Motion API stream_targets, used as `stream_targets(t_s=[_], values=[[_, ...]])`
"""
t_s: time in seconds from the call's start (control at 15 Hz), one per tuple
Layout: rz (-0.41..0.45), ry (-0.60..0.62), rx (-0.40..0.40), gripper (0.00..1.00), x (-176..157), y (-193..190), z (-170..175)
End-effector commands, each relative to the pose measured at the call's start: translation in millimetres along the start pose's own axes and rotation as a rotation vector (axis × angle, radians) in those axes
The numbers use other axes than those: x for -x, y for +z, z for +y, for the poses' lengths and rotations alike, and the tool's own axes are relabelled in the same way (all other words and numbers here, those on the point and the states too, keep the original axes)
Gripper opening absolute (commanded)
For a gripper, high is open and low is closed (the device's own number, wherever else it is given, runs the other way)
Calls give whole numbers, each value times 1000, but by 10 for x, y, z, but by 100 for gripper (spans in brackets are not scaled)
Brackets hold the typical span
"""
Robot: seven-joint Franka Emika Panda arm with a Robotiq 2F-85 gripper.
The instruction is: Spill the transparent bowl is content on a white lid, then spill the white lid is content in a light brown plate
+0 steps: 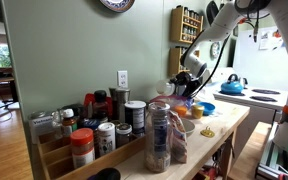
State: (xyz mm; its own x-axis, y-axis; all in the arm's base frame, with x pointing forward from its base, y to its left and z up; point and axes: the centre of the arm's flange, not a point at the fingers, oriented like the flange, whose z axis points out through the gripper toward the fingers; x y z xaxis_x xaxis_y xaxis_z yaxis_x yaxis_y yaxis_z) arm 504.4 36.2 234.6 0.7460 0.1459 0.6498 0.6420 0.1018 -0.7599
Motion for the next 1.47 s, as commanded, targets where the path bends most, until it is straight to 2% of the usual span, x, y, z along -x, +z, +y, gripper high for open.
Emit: stream_targets(t_s=[0.0,0.47,0.6,0.73,0.8,1.0,1.4], values=[[7,7,-2,3,37,7,77],[-11,116,79,3,-66,141,-19],[-30,121,71,3,-104,167,-27],[-30,148,98,3,-103,171,-1],[-42,137,65,3,-102,171,6],[-45,117,58,3,-74,135,16],[-21,-5,-47,3,-20,73,-55]])
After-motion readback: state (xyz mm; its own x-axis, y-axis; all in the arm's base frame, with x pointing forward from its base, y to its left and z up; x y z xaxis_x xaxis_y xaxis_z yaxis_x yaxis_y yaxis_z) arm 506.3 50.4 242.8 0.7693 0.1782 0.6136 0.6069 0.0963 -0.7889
